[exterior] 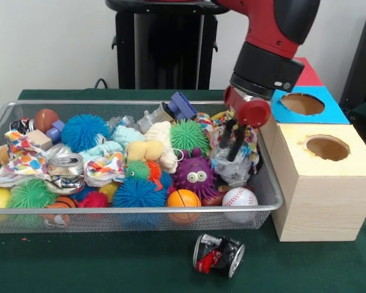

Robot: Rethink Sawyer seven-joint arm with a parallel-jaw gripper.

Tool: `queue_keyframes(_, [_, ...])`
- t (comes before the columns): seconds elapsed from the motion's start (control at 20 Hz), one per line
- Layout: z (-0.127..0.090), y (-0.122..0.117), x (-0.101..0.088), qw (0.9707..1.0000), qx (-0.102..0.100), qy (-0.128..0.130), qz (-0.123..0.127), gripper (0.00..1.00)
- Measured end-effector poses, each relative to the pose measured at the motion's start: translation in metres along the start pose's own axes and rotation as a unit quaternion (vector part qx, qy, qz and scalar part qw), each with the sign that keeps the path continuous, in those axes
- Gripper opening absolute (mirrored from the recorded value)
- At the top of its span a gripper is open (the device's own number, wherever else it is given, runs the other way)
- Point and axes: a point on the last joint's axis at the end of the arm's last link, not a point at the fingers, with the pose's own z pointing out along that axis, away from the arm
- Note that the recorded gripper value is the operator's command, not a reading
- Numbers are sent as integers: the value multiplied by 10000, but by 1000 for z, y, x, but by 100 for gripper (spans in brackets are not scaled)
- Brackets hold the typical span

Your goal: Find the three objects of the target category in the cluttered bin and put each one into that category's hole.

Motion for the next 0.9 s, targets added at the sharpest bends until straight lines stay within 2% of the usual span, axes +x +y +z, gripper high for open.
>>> queue_keyframes(0.3, [4,-12,-11,9997,196,-100,-68,100])
queue_keyframes(0.9, [-7,-29,0,9983,432,-130,-367,100])
